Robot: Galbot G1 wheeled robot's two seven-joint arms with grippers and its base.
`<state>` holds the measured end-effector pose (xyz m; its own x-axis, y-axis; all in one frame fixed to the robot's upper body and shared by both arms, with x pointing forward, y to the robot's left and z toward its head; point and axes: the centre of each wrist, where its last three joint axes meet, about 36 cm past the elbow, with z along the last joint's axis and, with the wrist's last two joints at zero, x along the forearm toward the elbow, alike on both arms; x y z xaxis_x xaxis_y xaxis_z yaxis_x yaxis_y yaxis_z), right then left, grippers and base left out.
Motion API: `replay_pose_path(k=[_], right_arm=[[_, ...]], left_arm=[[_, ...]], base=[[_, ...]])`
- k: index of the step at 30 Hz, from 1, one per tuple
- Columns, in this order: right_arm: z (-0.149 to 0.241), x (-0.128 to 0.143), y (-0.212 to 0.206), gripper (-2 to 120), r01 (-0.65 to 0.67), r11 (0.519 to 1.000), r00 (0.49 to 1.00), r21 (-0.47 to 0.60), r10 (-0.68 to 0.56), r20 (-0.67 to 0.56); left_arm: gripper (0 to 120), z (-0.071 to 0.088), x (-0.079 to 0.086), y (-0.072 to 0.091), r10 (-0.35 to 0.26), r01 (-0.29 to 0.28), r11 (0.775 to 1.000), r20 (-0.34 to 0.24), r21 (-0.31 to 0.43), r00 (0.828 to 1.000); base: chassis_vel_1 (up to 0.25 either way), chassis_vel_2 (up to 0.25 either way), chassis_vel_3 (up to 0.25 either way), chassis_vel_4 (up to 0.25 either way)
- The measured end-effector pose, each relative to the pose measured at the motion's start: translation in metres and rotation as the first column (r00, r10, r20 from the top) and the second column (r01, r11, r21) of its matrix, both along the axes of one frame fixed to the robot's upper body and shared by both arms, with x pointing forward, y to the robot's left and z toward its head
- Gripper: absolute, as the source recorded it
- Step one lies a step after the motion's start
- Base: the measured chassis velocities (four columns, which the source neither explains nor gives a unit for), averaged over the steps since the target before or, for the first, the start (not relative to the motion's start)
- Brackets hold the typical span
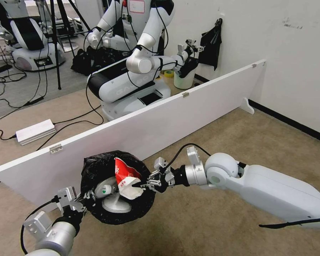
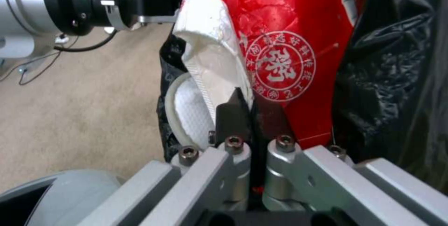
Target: Pick up the trash bin, then pick up the garbage from the floor and place it into the trash bin.
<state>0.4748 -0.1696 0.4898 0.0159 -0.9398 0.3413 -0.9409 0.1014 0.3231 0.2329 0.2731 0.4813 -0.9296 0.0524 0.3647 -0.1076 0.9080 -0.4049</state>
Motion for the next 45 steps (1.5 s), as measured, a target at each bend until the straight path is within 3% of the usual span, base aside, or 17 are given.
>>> replay_pose_path(k=[21,31,33,37,39,45], right_arm=[[-0.0073,-0.0011,-0.0062,0,0.011,0.999,1.000,-0.032,-0.011,0.002],[-0.0045,-0.0005,-0.0059,33,0.010,1.000,1.000,-0.027,-0.010,0.009],[-0.0035,-0.0007,-0.0054,47,0.006,1.000,1.000,-0.022,-0.006,0.010],[-0.0024,-0.0003,-0.0052,57,0.004,1.000,1.000,-0.018,-0.004,0.012],[-0.0022,-0.0002,-0.0051,68,0.003,1.000,1.000,-0.017,-0.003,0.012],[-0.0020,0.0003,-0.0053,85,0.003,1.000,1.000,-0.015,-0.003,0.012]], left_arm=[[0,0.0047,-0.0041,-0.0024,0.004,-0.004,1.000,-0.001,-0.012,1.000],[0,0.0048,-0.0044,-0.0026,0.006,-0.006,1.000,-0.001,-0.013,1.000],[0,0.0048,-0.0042,-0.0030,0.006,-0.006,1.000,0.000,-0.014,1.000],[0,0.0045,-0.0038,-0.0035,0.004,-0.004,1.000,-0.001,-0.016,1.000],[0,0.0044,-0.0033,-0.0037,0.002,-0.002,1.000,-0.002,-0.017,1.000],[0,0.0036,-0.0021,-0.0027,0.005,-0.005,1.000,-0.004,-0.016,1.000]], base=[[0.000,0.000,0.000,0.000],[0.000,0.000,0.000,0.000],[0.000,0.000,0.000,0.000],[0.000,0.000,0.000,0.000],[0.000,0.000,0.000,0.000],[0.000,0.000,0.000,0.000]])
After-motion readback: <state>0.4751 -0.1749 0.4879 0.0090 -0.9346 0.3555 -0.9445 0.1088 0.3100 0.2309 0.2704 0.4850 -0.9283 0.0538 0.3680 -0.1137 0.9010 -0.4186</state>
